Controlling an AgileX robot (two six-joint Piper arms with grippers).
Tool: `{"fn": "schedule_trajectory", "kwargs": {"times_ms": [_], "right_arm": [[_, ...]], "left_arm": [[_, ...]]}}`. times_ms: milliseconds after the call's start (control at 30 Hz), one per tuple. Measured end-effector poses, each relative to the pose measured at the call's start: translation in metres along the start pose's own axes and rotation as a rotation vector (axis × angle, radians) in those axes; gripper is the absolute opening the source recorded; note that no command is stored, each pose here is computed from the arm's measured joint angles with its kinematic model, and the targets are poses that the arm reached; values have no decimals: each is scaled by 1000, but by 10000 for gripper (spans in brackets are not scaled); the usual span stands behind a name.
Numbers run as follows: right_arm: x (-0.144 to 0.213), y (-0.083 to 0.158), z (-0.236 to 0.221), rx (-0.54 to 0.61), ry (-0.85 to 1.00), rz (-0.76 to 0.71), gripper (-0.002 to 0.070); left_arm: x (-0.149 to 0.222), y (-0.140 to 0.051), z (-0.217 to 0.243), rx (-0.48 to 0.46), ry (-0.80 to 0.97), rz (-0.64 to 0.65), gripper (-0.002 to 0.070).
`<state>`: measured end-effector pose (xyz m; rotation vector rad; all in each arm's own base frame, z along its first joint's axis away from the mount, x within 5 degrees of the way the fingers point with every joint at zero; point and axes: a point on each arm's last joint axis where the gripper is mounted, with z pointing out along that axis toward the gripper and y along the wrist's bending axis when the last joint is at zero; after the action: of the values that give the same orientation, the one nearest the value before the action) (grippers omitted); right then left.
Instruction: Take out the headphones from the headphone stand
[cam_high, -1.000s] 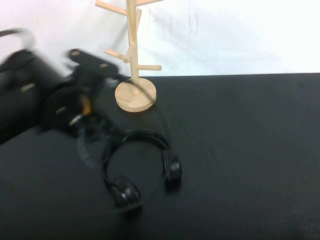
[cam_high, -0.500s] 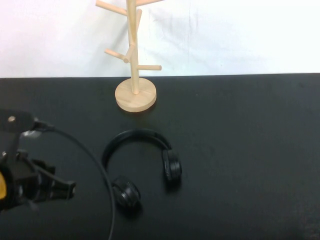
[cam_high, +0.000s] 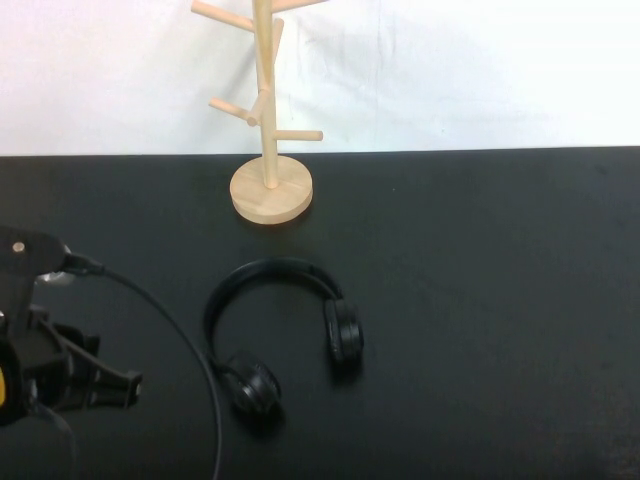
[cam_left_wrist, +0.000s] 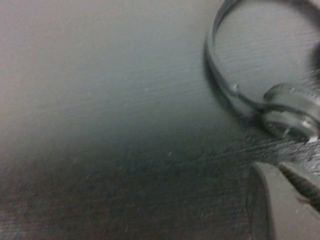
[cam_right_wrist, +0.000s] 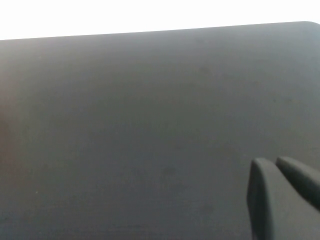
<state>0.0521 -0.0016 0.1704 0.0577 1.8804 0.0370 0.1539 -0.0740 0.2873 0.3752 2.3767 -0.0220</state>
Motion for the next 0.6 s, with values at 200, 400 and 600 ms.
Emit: {"fn": "schedule_trajectory", "kwargs": {"times_ms": [200,400,600], "right_arm": [[0,0,0,0,0,0,-9],[0,0,0,0,0,0,-9],[0,0,0,0,0,0,-9]], "left_arm": [[17,2,-8,82,-184,28,-3],[57,16,-13,103,-450,15,-3],[101,27,-17,-29,-844,-21,-3]]}}
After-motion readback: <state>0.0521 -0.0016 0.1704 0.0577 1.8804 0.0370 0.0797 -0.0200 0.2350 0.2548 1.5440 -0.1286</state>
